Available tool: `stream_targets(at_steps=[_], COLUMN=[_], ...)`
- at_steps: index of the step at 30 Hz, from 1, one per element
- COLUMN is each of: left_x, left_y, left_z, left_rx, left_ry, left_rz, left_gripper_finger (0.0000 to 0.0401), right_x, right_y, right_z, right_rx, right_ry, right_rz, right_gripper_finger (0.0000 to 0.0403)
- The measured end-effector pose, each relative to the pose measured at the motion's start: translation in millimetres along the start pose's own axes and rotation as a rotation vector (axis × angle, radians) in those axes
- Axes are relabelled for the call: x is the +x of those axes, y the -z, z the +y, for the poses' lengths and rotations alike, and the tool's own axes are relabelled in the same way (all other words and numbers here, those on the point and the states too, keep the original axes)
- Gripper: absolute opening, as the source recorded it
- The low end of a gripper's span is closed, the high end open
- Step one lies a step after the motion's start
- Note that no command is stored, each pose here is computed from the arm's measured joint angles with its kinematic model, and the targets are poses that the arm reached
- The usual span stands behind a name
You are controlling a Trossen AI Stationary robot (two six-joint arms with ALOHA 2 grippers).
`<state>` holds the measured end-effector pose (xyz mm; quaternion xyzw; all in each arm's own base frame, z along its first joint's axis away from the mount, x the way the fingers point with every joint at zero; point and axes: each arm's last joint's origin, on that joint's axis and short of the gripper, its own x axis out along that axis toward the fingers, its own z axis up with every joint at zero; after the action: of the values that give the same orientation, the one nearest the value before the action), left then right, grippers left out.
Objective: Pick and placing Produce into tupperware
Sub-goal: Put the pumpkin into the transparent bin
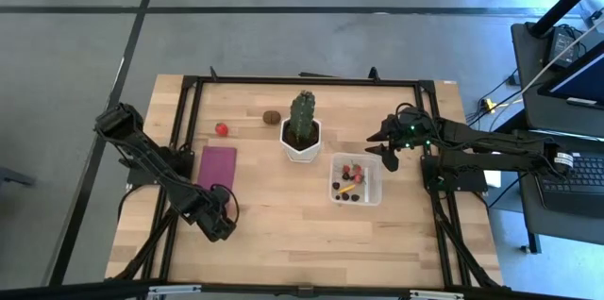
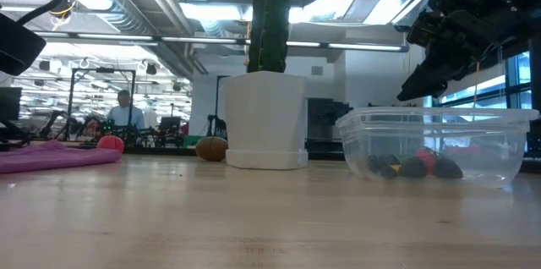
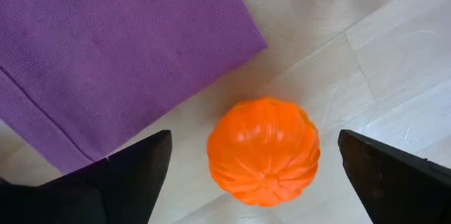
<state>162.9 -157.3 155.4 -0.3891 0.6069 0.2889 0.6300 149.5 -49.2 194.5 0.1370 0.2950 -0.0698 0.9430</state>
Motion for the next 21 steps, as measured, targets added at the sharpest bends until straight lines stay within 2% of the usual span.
stream_targets(at_steps=[21], left_x=[0.0], left_y=[-0.5], left_z=[-2.3], left_rx=[-0.001], left_ry=[0.027], left_rz=[-0.024], left_gripper_finger=[0.0393], right_x=[0.0], right_y=[0.1], right_z=[0.0], right_rx=[0.0], right_ry=[0.0], right_rz=[0.001], right_gripper_finger=[0.0188])
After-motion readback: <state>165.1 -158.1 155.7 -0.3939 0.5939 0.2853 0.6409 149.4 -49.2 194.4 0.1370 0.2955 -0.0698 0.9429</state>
